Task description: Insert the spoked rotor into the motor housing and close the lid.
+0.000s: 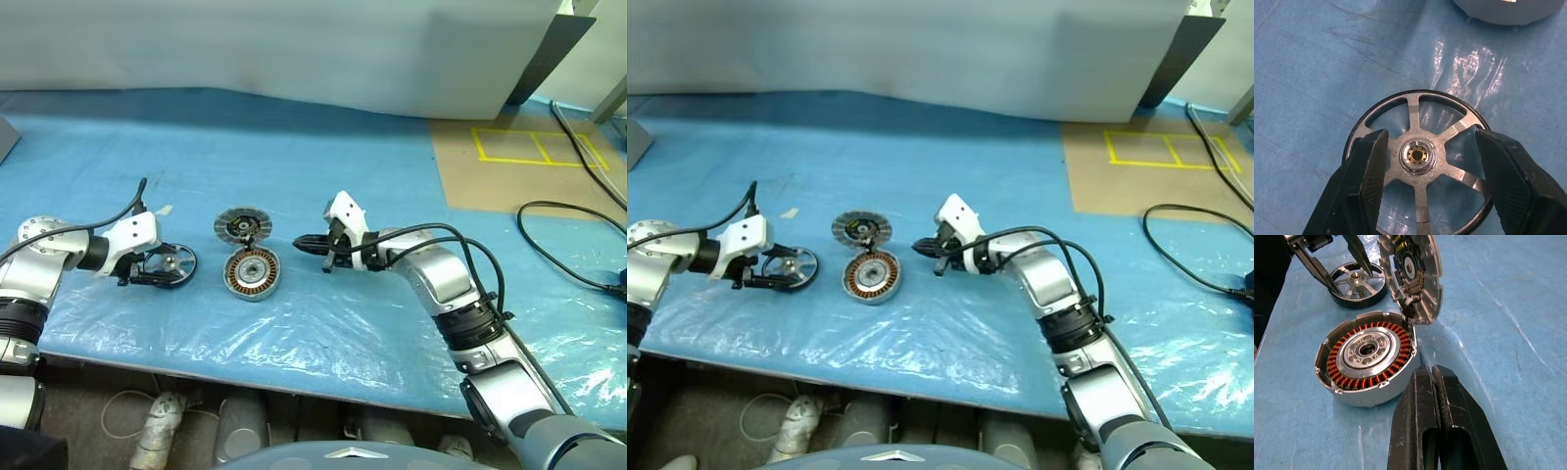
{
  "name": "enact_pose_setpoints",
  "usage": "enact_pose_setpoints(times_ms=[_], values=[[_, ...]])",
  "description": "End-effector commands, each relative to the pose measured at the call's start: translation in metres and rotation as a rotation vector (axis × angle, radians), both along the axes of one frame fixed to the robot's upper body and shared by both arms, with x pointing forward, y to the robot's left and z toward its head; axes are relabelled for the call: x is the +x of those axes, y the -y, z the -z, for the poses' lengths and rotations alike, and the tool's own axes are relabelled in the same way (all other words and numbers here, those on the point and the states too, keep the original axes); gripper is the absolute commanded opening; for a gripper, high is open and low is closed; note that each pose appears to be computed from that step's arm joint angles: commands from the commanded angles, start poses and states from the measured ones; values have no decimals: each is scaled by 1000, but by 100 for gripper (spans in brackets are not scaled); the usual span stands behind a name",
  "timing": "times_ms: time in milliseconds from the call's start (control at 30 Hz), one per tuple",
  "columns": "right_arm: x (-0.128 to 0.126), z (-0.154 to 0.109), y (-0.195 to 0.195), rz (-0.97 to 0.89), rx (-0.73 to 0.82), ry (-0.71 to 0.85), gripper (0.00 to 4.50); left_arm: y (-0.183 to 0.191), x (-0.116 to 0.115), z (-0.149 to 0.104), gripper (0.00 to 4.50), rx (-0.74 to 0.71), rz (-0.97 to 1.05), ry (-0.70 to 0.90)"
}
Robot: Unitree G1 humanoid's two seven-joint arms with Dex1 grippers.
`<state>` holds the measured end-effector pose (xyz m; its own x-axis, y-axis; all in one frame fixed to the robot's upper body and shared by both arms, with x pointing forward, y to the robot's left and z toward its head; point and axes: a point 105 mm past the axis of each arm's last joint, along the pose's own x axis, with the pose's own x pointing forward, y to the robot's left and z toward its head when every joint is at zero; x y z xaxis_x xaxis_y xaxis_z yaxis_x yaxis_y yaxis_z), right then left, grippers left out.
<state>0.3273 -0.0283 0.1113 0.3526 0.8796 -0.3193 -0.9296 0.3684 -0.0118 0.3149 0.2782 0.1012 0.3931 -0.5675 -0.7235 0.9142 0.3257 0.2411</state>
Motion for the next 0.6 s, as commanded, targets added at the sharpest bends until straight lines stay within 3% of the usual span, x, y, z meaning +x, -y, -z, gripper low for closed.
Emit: enact_pose_setpoints(times_ms=[33, 200, 467, 600], values=[[-2, -9, -3, -13, 15, 41, 0, -15, -15, 24, 260, 75, -22, -110], [1, -10, -4, -5, 13, 50, 0, -26, -18, 28, 125, 128, -41, -120], [4, -10, -4, -3, 7, 57, 0, -25, -22, 32, 100, 122, -32, -120], [4, -9, -5, -3, 4, 57, 0, -13, -21, 27, 100, 46, -18, -97]])
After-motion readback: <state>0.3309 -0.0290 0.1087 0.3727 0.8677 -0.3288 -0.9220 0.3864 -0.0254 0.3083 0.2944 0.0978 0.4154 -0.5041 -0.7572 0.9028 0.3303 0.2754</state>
